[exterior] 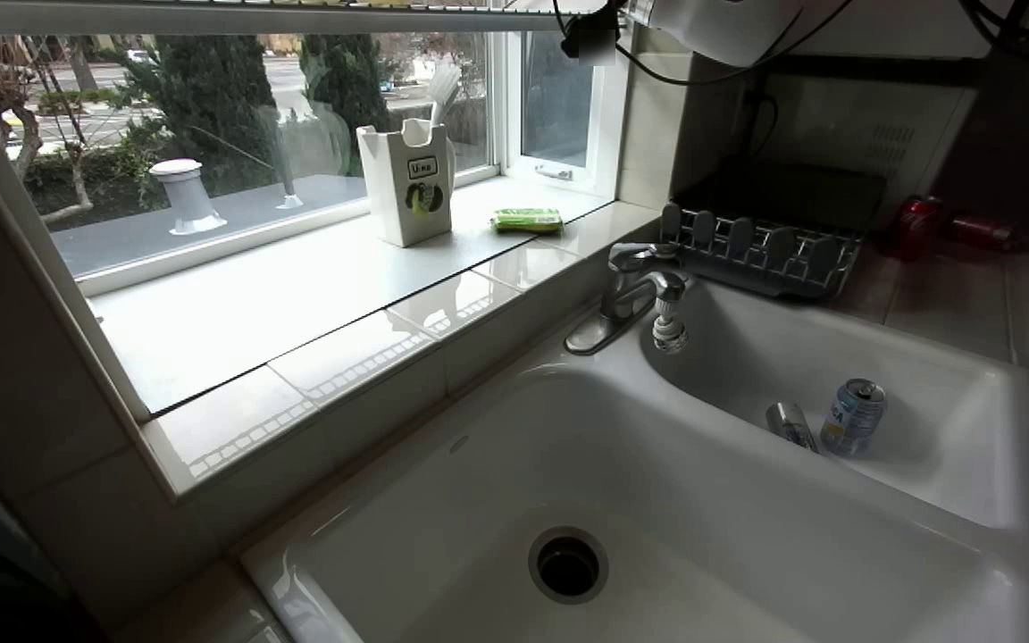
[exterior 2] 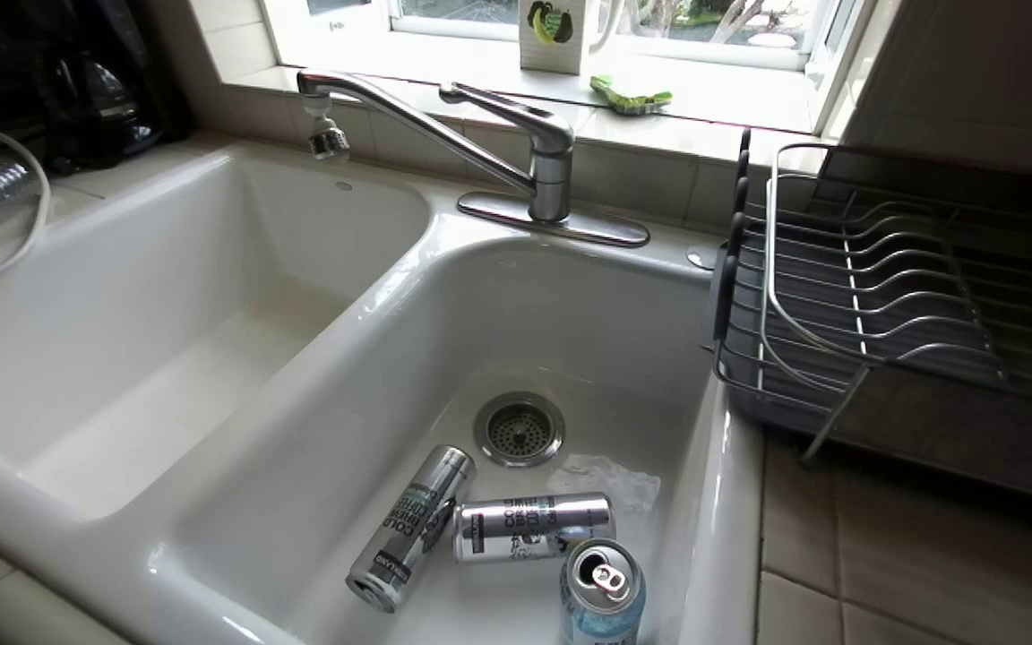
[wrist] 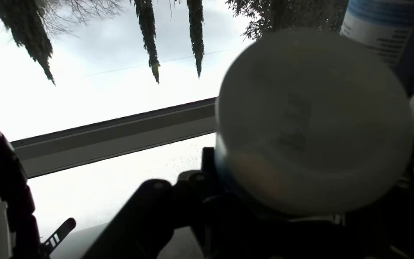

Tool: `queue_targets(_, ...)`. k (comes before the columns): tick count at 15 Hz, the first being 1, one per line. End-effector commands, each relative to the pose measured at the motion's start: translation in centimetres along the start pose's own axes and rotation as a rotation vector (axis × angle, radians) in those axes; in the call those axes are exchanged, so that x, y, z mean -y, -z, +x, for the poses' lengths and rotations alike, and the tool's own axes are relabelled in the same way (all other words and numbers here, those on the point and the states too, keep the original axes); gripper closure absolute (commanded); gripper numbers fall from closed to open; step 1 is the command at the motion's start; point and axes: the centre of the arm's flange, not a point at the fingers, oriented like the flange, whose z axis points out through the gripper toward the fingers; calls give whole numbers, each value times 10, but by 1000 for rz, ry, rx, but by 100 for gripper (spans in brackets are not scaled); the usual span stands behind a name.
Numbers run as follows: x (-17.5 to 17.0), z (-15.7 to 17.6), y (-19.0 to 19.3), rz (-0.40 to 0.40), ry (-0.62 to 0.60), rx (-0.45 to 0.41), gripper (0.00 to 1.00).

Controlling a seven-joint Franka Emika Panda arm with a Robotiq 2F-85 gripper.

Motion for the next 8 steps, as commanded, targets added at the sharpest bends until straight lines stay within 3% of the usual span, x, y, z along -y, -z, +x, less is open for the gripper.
queue_targets(1,-1,-1,0,-1,-2,1,37)
queue_targets(3,-1,-2,0,-2,-4,1,37)
queue_targets(4,-1,-2,0,-2,-4,1,62)
queue_targets(8,-2,-9,-8,29,-13,-55,62)
